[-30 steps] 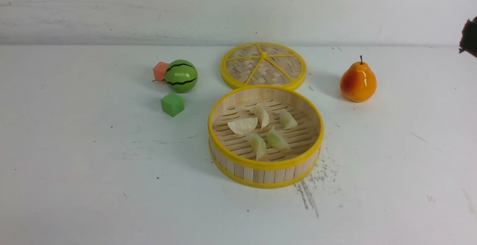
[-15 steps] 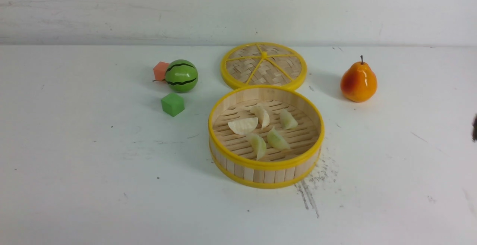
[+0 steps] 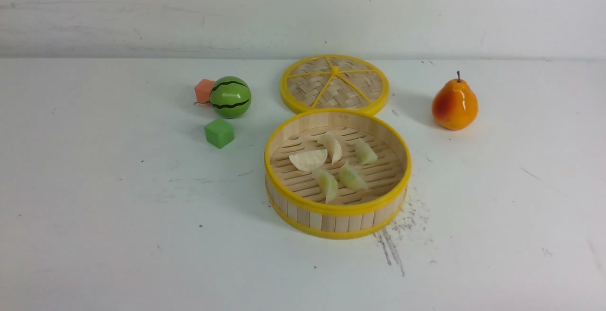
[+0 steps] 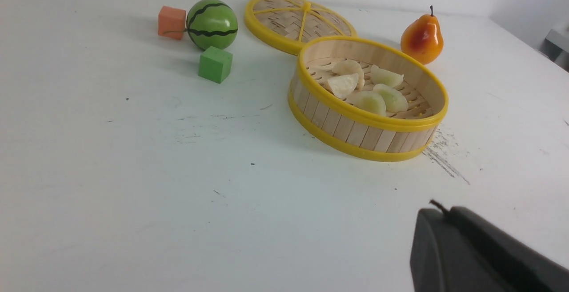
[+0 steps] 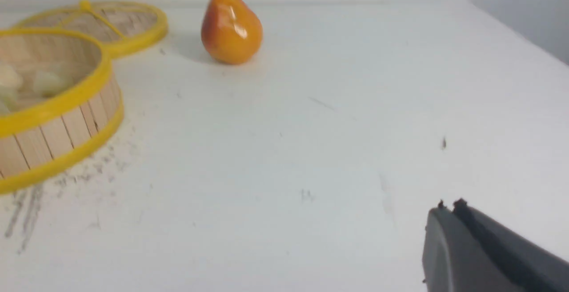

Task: Put the dumplings into the steamer on the white table.

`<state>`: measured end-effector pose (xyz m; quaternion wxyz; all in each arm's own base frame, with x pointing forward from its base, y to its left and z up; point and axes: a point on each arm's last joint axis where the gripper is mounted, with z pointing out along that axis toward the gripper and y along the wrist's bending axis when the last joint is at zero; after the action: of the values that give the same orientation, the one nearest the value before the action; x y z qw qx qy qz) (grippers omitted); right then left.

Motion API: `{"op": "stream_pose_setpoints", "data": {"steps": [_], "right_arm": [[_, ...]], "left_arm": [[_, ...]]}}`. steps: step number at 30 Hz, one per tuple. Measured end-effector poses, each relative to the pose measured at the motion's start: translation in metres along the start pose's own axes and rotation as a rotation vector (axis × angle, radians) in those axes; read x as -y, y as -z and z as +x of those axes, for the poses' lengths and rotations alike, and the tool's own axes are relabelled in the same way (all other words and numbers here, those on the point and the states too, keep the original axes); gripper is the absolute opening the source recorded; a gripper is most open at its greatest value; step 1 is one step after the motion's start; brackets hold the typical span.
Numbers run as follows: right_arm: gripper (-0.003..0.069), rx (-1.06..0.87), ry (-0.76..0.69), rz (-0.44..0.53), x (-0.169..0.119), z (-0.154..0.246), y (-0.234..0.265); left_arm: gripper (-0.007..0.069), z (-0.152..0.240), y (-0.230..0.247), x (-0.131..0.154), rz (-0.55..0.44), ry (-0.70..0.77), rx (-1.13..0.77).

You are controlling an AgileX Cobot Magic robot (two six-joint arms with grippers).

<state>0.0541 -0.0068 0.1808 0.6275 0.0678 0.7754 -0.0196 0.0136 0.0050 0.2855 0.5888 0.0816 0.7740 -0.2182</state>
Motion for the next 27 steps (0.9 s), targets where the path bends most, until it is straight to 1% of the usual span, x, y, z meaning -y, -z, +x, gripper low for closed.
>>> {"op": "stream_pose_setpoints", "data": {"steps": [4,11,27], "right_arm": [[-0.0021,-0.039,-0.004,-0.001,0.0001,0.0051,-0.0005],[-0.0022,-0.076,0.001,-0.026,-0.0013,0.0074,0.0],[-0.0015,-0.086,-0.003,-0.027,-0.0014,0.0074,0.0005]], "left_arm": [[-0.0012,0.0,0.0,0.0,0.0,0.0,0.0],[-0.0006,0.0001,0.0,0.0,0.0,0.0,-0.001],[0.0006,0.0001,0.0,0.0,0.0,0.0,-0.001]]}}
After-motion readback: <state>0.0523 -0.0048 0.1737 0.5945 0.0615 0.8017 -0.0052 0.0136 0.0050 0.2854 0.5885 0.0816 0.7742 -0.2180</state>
